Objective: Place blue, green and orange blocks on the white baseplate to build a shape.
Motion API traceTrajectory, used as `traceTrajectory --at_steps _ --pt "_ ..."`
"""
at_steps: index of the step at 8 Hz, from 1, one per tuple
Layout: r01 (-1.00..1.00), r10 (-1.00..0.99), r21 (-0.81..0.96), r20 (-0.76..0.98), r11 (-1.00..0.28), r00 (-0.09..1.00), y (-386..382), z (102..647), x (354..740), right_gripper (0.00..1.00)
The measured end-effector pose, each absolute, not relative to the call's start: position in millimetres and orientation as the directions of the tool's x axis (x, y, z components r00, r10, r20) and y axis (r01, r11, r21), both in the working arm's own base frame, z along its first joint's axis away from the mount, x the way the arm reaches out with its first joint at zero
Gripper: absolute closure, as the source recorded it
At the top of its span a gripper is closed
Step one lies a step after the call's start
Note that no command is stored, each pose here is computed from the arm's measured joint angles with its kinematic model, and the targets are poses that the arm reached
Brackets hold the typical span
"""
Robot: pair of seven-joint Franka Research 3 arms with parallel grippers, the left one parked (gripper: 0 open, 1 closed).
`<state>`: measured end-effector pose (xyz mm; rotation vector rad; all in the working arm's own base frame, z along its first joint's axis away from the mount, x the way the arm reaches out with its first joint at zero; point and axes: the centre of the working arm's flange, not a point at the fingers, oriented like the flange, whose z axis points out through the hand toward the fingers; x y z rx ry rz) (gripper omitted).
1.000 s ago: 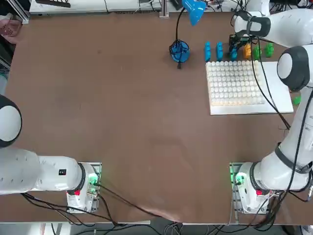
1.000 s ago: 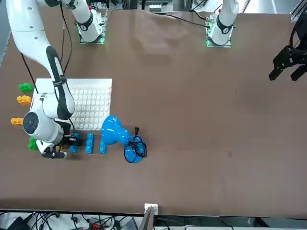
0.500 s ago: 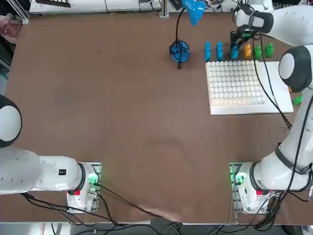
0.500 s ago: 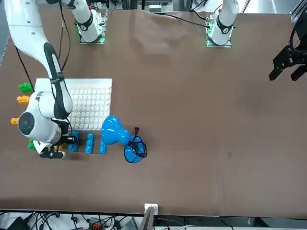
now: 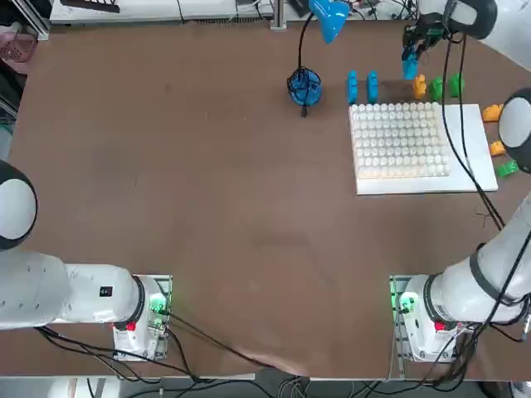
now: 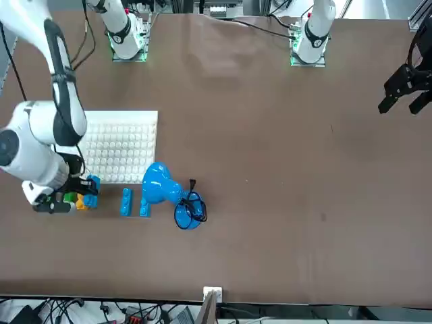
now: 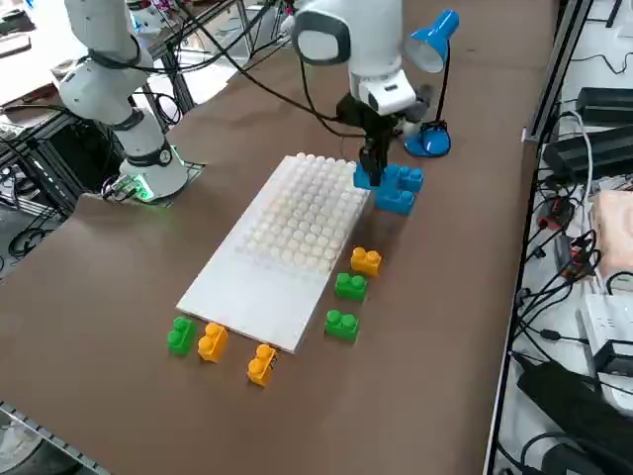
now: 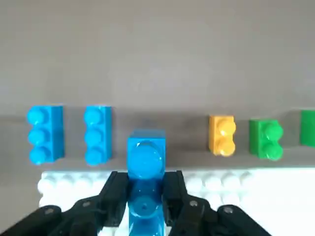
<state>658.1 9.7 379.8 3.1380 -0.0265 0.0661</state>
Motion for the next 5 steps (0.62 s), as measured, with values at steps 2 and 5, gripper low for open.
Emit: traceTrajectory --at_steps 2,5 --pt "-0.016 -0.016 0.0 0.043 -1.0 0.999 10 376 605 0.63" --pt "-0.016 -0.016 -0.003 0.022 -1.0 1.0 8 366 531 0.63"
